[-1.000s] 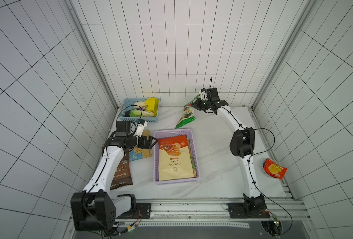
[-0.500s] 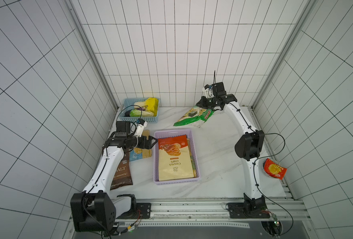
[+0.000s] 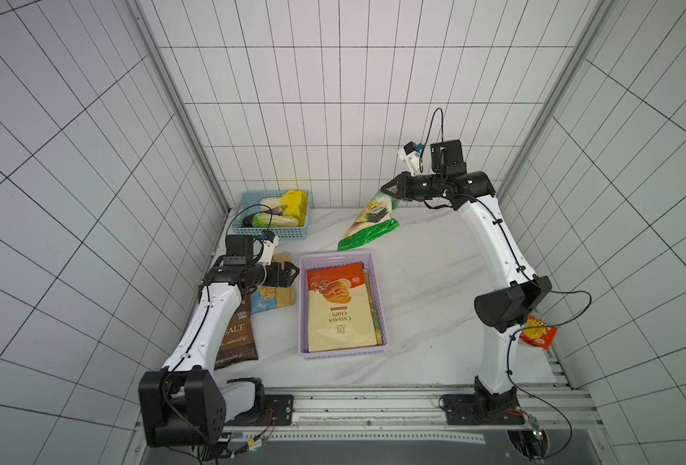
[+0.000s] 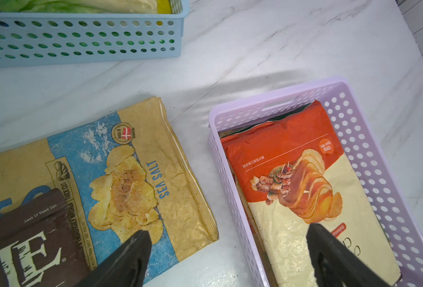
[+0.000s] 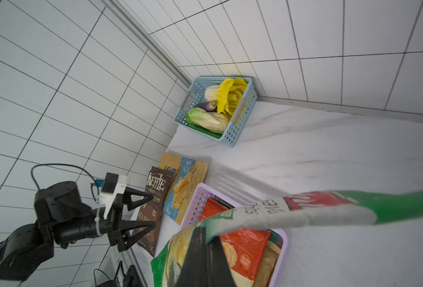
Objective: Put the potato chips into the basket
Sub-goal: Pick up the potato chip from the center of the board, then place the potato chip in the basket.
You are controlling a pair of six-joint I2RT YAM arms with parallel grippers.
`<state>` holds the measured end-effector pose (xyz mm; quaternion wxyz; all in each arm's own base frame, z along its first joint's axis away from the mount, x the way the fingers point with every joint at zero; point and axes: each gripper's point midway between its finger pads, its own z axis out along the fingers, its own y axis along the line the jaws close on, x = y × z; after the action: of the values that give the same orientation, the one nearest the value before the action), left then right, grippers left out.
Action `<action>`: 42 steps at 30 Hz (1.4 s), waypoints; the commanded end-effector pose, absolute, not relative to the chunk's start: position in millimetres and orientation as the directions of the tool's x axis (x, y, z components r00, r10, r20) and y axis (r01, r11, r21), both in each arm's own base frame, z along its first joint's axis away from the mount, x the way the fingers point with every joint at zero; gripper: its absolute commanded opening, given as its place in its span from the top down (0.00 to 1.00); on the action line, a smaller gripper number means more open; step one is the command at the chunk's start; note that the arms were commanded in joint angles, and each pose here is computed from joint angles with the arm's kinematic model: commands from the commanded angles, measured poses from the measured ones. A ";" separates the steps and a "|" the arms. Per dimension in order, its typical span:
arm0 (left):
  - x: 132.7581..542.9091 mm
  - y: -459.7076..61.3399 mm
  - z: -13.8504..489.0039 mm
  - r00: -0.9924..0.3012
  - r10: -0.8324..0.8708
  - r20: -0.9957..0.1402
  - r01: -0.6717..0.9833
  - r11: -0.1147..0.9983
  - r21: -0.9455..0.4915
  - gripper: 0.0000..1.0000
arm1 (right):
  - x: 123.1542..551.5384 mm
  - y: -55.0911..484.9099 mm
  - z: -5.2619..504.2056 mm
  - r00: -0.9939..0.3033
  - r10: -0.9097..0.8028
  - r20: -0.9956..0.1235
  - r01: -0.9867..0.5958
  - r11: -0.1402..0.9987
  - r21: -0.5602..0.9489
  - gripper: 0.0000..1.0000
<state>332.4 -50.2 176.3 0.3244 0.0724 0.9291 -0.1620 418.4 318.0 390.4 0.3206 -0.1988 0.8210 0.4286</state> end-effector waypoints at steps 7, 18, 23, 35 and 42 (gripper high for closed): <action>343.7 -28.9 170.3 -0.794 -0.020 -0.607 0.150 0.962 -0.228 0.04 | 323.6 378.4 414.3 -0.709 -0.189 -0.680 -0.697 0.335 0.634 1.00; 344.7 -28.7 173.5 -0.790 -0.032 -0.612 0.148 0.959 -0.242 0.04 | 294.8 457.6 358.2 -0.751 -0.267 -0.604 -0.660 0.262 0.704 1.00; 343.5 -29.1 174.6 -0.789 -0.034 -0.613 0.150 0.958 -0.246 0.04 | 290.0 487.0 332.9 -0.752 -0.324 -0.574 -0.650 0.225 0.726 1.00; 343.3 -27.9 176.7 -0.785 -0.039 -0.619 0.149 0.957 -0.248 0.04 | 264.4 493.4 292.2 -0.737 -0.445 -0.508 -0.640 0.218 0.737 1.00; 343.0 -28.8 178.0 -0.783 -0.039 -0.621 0.152 0.956 -0.252 0.04 | 244.7 468.5 278.6 -0.729 -0.469 -0.499 -0.659 0.283 0.697 1.00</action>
<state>338.7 -29.2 164.2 0.3091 0.0293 0.9399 -0.1422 258.5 483.9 266.8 0.0791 -0.3392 0.7958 0.4955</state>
